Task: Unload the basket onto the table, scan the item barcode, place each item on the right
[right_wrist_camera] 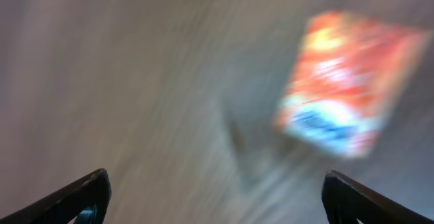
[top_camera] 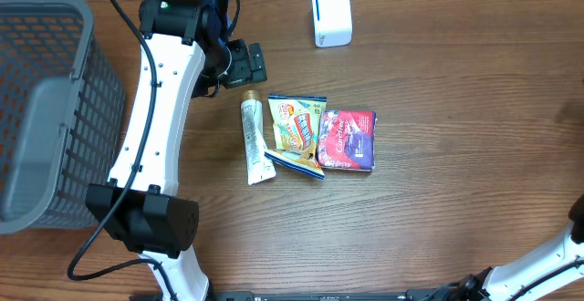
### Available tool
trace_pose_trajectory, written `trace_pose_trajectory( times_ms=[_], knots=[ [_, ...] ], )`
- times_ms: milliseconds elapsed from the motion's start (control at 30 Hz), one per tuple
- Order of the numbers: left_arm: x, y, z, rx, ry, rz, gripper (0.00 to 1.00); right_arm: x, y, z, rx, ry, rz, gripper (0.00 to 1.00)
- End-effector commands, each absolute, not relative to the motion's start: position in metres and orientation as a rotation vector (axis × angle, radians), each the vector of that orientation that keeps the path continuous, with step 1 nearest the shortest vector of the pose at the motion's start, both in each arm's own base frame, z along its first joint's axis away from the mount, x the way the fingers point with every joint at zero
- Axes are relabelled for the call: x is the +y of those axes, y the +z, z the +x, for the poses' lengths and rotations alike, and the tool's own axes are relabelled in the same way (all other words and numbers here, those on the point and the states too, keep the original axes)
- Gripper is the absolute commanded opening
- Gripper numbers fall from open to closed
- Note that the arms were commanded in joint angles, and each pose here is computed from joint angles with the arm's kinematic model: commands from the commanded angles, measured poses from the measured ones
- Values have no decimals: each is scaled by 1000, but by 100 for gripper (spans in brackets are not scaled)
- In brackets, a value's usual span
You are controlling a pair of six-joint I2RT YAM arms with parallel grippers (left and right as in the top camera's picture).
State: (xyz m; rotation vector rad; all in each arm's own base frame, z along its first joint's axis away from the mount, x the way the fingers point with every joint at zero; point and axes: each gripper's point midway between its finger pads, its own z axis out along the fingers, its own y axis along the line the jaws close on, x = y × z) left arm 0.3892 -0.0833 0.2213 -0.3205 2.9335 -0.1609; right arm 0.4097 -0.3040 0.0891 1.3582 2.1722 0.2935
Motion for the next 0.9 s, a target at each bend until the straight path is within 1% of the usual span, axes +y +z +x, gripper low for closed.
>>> trace_pose_trajectory(
  times_ms=[0, 67, 133, 200, 267, 367, 567, 700, 767, 867],
  knots=[
    [-86, 222, 389, 2932, -168, -325, 99, -236, 161, 441, 2084, 820, 1052, 100],
    [-86, 222, 389, 2932, -168, -325, 100, -205, 179, 448, 2061, 1017, 936, 100],
    [-86, 222, 389, 2932, -168, -325, 100, -178, 187, 450, 2066, 1152, 880, 100],
    [-86, 222, 389, 2932, -168, -325, 100, -151, 182, 450, 2123, 1209, 863, 100],
    [-86, 222, 389, 2932, -168, -325, 100, -122, 176, 449, 2202, 1226, 771, 100],
    [-86, 222, 389, 2932, -168, -325, 100, -74, 157, 446, 2370, 1174, 635, 100],
    [-86, 222, 389, 2932, -168, -325, 100, 10, 104, 423, 2783, 893, 512, 99],
    [-86, 222, 389, 2932, -168, -325, 100, 66, 88, 407, 2937, 811, 337, 89],
    [-86, 222, 389, 2932, -168, -325, 100, 91, 82, 400, 2983, 798, 250, 86],
    [-86, 222, 389, 2932, -168, -325, 100, 119, 77, 390, 3032, 760, 134, 85]
  ],
)
